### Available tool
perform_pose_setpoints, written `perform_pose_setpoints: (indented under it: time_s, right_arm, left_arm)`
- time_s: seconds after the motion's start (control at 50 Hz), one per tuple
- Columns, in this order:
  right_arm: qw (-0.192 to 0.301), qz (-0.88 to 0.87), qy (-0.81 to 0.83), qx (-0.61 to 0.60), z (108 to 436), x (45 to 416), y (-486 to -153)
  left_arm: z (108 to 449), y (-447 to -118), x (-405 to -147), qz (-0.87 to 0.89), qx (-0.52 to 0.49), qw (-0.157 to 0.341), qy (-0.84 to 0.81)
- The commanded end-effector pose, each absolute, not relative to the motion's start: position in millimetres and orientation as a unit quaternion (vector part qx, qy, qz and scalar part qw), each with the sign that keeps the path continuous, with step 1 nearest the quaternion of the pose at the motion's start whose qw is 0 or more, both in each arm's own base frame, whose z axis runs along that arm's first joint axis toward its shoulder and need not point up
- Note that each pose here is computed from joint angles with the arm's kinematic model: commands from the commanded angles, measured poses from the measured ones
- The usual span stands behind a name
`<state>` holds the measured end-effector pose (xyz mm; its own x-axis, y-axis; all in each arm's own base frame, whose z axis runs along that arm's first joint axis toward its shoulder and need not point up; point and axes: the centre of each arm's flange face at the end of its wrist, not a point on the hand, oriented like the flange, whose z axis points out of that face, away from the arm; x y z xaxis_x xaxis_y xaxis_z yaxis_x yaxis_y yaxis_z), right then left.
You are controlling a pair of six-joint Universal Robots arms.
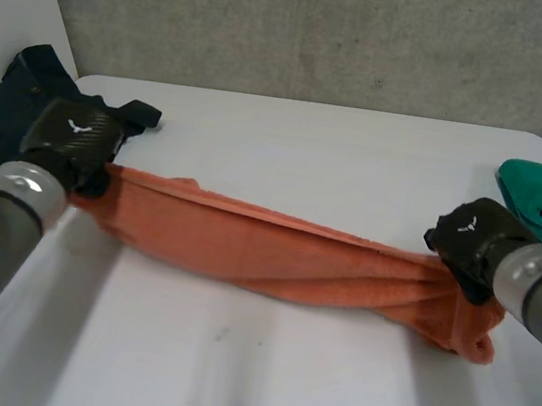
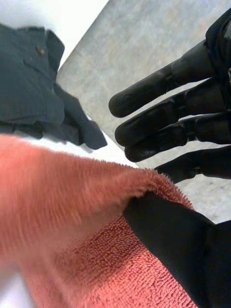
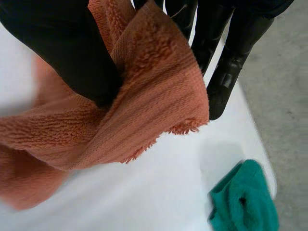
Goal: Fold the laundry.
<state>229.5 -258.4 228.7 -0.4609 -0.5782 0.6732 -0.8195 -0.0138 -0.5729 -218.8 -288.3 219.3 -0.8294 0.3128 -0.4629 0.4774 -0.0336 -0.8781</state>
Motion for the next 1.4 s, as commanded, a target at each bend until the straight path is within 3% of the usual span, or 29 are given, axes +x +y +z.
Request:
perform_pose_setpoints:
  time_s: [0.02, 0.08, 0.1, 0.18, 0.22, 0.3, 0.34, 0.46, 0.56, 0.6, 0.74, 0.86, 1.02, 1.18, 1.4]
  right_arm:
    - [0.145, 0.656, -0.615, 0.413, 247, 252, -328]
    - [0.158, 0.737, -0.548, 0.363, 285, 261, -354]
    - [0.161, 0.756, -0.529, 0.350, 296, 262, -359]
    - [0.175, 0.833, -0.434, 0.295, 348, 268, -373]
    - [0.178, 0.866, -0.383, 0.267, 370, 270, -376]
    - [0.157, 0.887, -0.357, 0.246, 379, 271, -376]
    - [0.144, 0.885, -0.365, 0.249, 374, 269, -377]
    - [0.078, 0.835, -0.450, 0.307, 316, 270, -368]
    - [0.042, 0.739, -0.563, 0.367, 252, 251, -355]
    - [0.015, 0.670, -0.630, 0.391, 222, 238, -339]
    - [-0.056, 0.544, -0.700, 0.459, 174, 223, -295]
    - [-0.057, 0.528, -0.705, 0.469, 160, 217, -290]
    - [-0.060, 0.545, -0.754, 0.361, 149, 201, -298]
    - [-0.111, 0.548, -0.808, 0.186, 158, 180, -297]
    - [-0.141, 0.499, -0.843, 0.141, 147, 178, -279]
  left_arm:
    - [219, -353, -249, -0.705, 0.294, 0.079, 0.641]
    - [263, -379, -264, -0.771, 0.271, 0.085, 0.571]
    - [292, -388, -269, -0.808, 0.248, 0.085, 0.528]
    - [360, -395, -274, -0.888, 0.186, 0.088, 0.412]
    - [378, -393, -275, -0.907, 0.165, 0.087, 0.377]
    - [398, -383, -281, -0.930, 0.136, 0.071, 0.334]
    - [386, -378, -285, -0.923, 0.145, 0.064, 0.351]
    - [326, -370, -279, -0.880, 0.182, 0.059, 0.435]
    - [244, -344, -269, -0.810, 0.230, 0.057, 0.537]
    - [224, -334, -265, -0.790, 0.244, 0.056, 0.560]
    - [168, -292, -254, -0.724, 0.281, 0.047, 0.628]
    - [161, -287, -254, -0.716, 0.287, 0.043, 0.635]
    - [170, -290, -250, -0.724, 0.277, 0.047, 0.630]
    - [176, -288, -249, -0.726, 0.271, 0.041, 0.630]
    - [175, -287, -249, -0.721, 0.269, 0.036, 0.637]
